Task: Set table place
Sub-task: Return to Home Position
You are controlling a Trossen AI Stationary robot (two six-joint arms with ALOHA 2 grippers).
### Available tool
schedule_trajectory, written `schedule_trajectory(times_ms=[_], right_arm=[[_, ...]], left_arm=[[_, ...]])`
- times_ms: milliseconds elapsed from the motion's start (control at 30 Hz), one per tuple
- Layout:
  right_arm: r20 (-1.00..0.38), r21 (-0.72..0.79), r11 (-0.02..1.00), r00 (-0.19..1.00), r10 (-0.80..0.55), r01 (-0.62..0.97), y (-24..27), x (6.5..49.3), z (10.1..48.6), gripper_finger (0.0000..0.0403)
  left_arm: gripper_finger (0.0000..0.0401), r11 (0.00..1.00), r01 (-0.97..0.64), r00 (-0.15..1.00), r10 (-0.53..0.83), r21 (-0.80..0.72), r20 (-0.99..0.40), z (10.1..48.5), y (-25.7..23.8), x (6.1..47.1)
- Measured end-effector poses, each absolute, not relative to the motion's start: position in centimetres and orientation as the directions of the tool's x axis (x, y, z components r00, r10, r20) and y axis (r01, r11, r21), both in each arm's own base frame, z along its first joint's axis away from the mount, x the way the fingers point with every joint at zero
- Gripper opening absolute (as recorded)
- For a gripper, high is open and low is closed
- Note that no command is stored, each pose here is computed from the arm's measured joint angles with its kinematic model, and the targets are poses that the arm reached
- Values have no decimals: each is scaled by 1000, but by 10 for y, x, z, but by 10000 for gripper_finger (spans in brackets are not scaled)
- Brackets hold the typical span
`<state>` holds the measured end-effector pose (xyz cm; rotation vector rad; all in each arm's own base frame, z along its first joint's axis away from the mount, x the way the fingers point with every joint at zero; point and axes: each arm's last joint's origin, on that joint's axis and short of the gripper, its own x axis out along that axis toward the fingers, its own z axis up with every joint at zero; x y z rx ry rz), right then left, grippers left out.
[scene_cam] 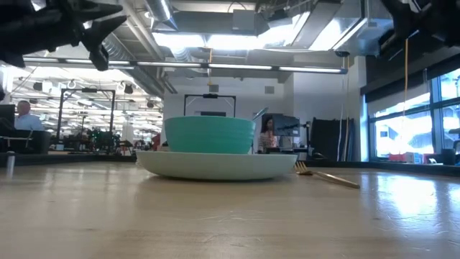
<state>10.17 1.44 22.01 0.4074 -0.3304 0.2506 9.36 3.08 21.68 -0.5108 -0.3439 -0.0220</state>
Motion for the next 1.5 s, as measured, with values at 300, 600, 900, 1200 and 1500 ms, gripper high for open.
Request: schedule_trajectory(times_ms=[300,600,900,1200,1500], right_arm=[[357,331,896,918,171,-296,14,102,215,97],[299,344,899,939,168,-271,15,104,209,97],[192,399,899,975,114,-184,13,107,199,97],[-41,465,885,999,18,3,11,109,176,97],[-253,444,885,967,-26,140,9,106,155,97]], left_arm=[[69,877,144,957,-5,-457,291,197,30,96],[69,896,122,970,-16,-427,244,193,30,98],[69,859,58,997,-29,-509,66,174,31,101],[69,823,-21,997,-26,-568,-74,160,31,101],[69,825,-27,997,-21,-565,-78,160,31,101]])
